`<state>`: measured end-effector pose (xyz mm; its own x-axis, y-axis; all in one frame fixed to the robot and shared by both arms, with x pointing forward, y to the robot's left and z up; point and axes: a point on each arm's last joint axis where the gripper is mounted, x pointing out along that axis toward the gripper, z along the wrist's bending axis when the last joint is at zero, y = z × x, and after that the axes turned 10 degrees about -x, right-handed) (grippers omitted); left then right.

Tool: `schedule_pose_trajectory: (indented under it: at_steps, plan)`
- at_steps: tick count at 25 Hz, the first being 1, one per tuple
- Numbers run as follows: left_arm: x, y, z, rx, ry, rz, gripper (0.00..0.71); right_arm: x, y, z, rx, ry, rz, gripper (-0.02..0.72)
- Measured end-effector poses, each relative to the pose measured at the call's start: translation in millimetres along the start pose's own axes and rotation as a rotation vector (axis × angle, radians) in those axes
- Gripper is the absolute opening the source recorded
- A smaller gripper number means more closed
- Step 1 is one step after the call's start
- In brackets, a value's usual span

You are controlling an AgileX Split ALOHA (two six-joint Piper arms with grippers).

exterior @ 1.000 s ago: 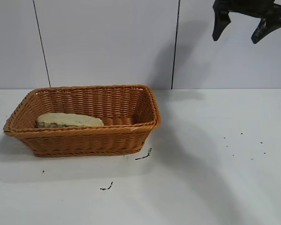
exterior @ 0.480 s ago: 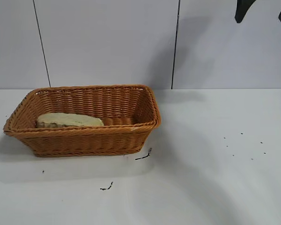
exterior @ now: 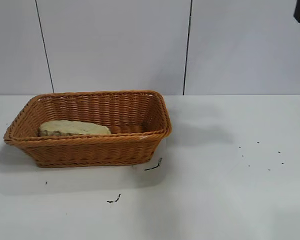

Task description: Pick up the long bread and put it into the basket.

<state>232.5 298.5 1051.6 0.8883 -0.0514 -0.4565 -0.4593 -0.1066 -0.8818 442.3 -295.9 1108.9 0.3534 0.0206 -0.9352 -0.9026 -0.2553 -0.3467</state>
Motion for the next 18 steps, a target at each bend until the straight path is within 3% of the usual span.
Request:
schedule_pose_trajectory:
  at_steps: [8,18]
  plan:
    - [0,0,0.0,0.0,0.0,0.0,0.692,3,104,26,-0.029,0.052,-0.164,0.689]
    - [0,0,0.0,0.0,0.0,0.0,0.692,-14,182,48,-0.011,0.154,-0.598,0.689]
